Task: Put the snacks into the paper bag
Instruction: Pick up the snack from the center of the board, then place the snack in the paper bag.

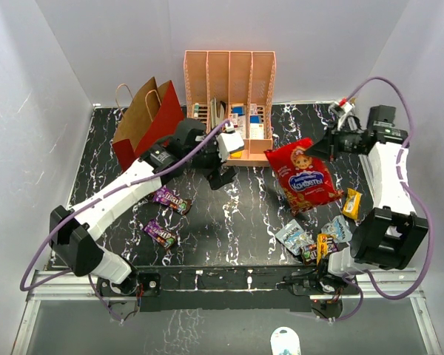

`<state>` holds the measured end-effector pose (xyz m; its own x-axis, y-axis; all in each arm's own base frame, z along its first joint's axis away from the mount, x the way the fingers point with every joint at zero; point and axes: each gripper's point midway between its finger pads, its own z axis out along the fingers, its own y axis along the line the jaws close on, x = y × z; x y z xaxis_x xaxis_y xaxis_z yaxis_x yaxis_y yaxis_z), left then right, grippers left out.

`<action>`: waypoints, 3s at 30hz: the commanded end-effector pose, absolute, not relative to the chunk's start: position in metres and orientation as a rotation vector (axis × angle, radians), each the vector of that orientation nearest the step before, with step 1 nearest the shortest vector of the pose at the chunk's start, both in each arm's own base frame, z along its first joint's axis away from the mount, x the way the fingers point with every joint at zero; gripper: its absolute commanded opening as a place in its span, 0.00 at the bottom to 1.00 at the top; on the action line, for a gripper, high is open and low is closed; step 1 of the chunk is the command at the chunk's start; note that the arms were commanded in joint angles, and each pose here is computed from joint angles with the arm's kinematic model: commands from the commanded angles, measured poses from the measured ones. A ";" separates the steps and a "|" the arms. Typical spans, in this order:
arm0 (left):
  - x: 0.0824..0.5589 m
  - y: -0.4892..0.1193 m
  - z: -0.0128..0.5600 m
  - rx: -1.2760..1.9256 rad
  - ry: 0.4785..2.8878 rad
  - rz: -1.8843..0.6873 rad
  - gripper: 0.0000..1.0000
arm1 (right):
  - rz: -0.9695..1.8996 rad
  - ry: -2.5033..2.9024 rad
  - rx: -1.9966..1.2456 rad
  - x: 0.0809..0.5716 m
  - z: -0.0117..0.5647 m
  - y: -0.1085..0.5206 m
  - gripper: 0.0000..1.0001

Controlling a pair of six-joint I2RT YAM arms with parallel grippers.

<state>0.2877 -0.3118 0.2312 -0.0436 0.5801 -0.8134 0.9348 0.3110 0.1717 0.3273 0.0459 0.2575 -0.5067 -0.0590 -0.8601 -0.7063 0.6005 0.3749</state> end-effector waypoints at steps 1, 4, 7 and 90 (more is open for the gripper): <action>0.270 -0.306 0.272 1.359 1.662 -0.698 0.98 | 1.016 1.735 -0.853 0.306 0.313 0.107 0.08; 0.267 -0.300 0.279 1.365 1.650 -0.734 0.98 | 1.042 1.679 -0.947 0.296 0.325 0.140 0.08; 0.268 -0.295 0.285 1.359 1.644 -0.760 0.98 | 1.087 1.618 -1.044 0.284 0.334 0.174 0.08; 0.303 -0.156 0.542 0.601 1.519 -0.404 0.00 | 0.827 1.675 -0.767 0.312 0.328 0.143 0.82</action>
